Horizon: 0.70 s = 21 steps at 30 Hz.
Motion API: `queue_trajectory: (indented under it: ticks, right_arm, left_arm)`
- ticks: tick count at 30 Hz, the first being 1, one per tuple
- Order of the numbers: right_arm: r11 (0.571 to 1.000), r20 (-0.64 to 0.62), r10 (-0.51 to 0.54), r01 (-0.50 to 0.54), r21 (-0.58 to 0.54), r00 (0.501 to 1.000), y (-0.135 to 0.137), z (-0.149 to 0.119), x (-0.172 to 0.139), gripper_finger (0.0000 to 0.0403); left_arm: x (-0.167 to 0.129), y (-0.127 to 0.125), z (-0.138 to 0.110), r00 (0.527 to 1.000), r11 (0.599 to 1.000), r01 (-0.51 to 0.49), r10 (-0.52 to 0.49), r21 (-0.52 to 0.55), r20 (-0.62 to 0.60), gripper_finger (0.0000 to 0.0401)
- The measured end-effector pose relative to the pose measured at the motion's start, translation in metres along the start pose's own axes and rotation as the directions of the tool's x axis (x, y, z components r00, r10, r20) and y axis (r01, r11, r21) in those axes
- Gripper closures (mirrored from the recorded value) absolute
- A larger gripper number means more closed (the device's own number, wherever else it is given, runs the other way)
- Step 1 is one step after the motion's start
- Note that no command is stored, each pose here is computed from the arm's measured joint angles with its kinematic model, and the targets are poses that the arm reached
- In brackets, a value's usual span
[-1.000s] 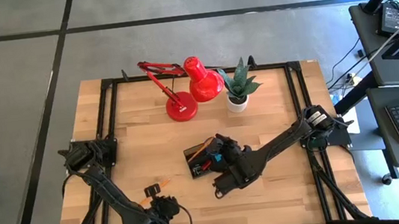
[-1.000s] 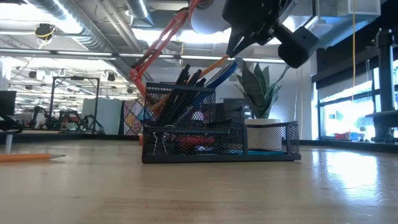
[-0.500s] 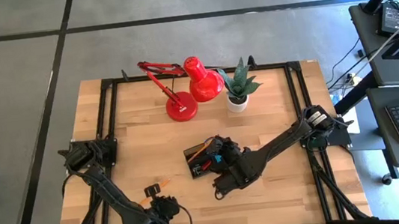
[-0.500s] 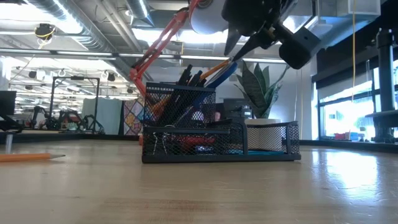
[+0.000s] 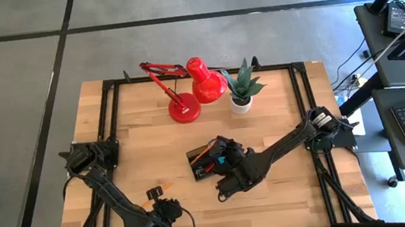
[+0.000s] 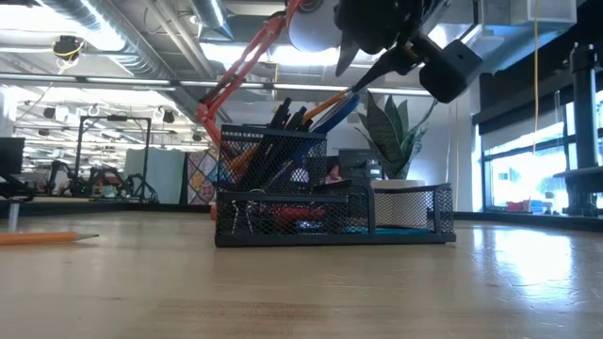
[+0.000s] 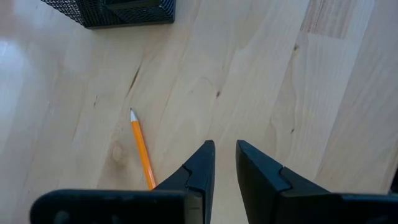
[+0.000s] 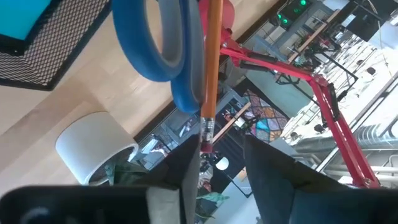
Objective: Pick and place office supplies into organizer
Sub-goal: Put the top yellow pencil into the black desk organizer, then put the yellow pencil into the black desk organizer
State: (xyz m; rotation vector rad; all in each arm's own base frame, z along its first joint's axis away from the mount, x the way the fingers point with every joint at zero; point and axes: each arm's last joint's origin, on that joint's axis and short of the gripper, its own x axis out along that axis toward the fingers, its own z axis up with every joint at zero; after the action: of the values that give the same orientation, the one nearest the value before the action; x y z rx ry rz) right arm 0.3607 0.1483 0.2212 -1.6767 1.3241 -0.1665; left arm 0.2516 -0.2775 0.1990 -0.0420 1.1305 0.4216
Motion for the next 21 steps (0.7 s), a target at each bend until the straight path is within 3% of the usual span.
queue_trajectory:
  ticks: [11,16,21]
  right_arm:
    - [1.000,0.012,-0.016,0.016,-0.005,1.000,0.002,0.002,-0.007,0.0188]
    - [0.998,-0.001,-0.059,0.059,0.003,0.998,0.000,0.002,-0.013,0.0171]
    - [0.988,0.053,-0.050,0.041,0.150,0.997,-0.013,-0.001,-0.032,0.0170]
  left_arm:
    - [0.000,0.000,0.000,1.000,1.000,0.000,0.000,0.009,0.000,0.0342]
    - [0.000,0.000,0.000,1.000,1.000,0.000,0.000,0.009,0.000,0.0342]
    - [0.000,0.000,-0.001,1.000,1.000,0.006,-0.006,-0.011,-0.012,0.0342]
